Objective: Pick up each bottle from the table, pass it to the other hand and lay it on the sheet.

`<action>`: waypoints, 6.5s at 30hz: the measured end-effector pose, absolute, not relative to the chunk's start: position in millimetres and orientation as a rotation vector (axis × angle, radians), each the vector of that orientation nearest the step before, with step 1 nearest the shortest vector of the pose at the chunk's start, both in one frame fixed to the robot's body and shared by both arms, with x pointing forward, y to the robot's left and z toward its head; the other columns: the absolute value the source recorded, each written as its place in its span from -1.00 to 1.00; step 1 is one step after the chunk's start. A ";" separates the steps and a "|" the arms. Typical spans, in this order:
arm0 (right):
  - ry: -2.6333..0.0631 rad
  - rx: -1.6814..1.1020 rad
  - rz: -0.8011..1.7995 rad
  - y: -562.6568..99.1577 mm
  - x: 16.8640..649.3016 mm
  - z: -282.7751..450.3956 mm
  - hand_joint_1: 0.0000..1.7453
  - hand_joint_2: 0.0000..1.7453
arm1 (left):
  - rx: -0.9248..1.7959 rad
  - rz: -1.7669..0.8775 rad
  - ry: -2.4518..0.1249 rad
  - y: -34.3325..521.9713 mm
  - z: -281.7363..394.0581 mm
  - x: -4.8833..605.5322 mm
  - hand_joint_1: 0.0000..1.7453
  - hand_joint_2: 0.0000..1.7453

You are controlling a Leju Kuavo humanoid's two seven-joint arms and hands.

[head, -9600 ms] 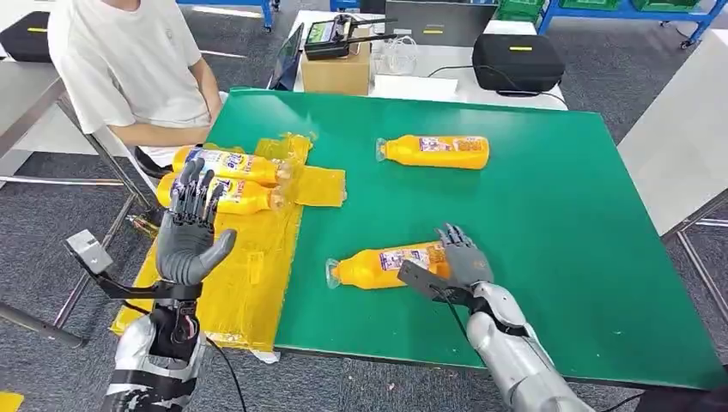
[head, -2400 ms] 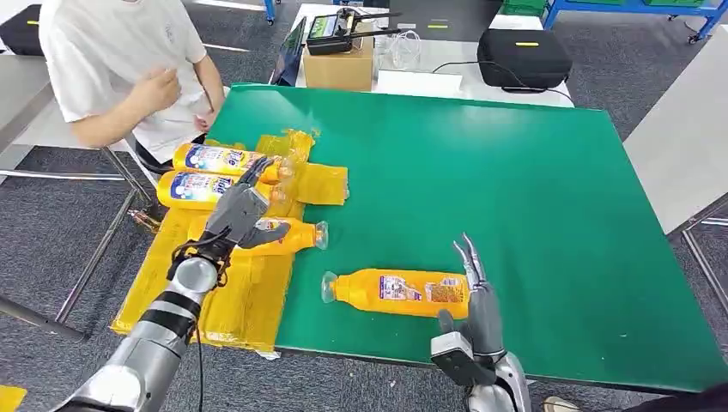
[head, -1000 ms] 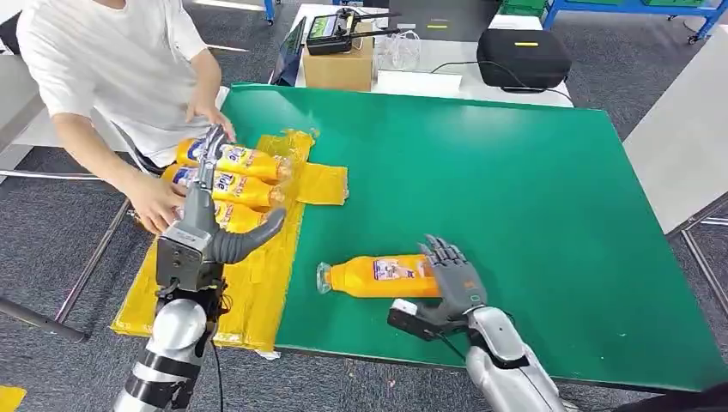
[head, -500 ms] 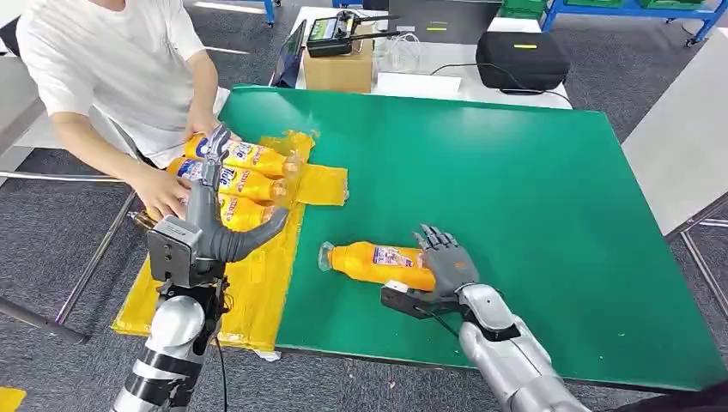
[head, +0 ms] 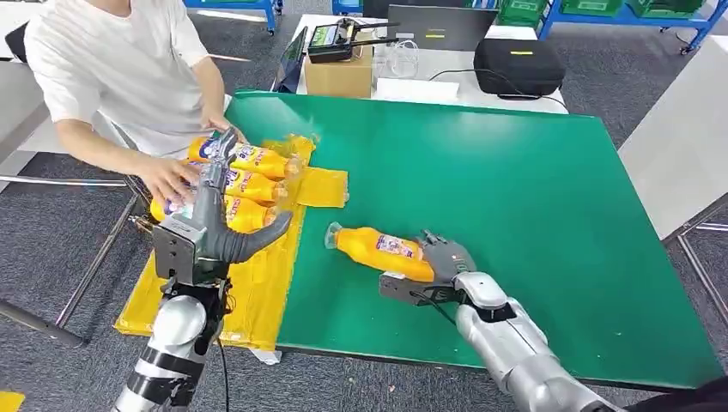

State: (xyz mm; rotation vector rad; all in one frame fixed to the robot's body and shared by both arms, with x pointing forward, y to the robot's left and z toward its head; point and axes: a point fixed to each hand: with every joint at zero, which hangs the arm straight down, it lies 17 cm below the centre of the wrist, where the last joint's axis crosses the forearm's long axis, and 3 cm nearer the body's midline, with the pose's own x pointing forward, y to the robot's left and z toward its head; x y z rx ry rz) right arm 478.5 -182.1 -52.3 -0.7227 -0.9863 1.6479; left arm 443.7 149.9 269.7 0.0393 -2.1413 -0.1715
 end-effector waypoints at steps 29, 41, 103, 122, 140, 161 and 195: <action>-1.513 -0.094 1.003 -115.8 439.9 1.1 1.00 1.00 | -0.237 -0.070 -1.971 121.2 211.9 422.8 -1.00 1.00; -2.064 -0.103 0.545 -100.8 396.8 154.0 0.82 1.00 | -0.400 0.210 -1.694 104.7 131.6 385.0 -1.00 1.00; -1.858 0.204 1.171 58.0 350.2 71.3 -1.00 -1.00 | -0.790 0.249 -1.435 53.0 122.5 377.7 1.00 1.00; -2.017 0.070 0.915 22.3 326.0 87.5 -1.00 -1.00 | -0.111 0.243 -1.659 165.9 112.6 433.9 1.00 1.00; -2.061 0.013 0.836 -5.8 329.5 108.4 -1.00 -1.00 | 0.763 -0.852 -1.538 247.5 67.7 476.4 1.00 1.00; -2.092 0.087 0.723 -11.7 332.7 118.8 -1.00 -1.00 | 0.615 -1.186 -1.222 283.7 2.6 491.2 -1.00 1.00; -2.209 -0.144 0.231 -66.6 348.0 177.5 -1.00 1.00 | -0.541 0.169 -2.007 193.7 233.2 433.5 -1.00 1.00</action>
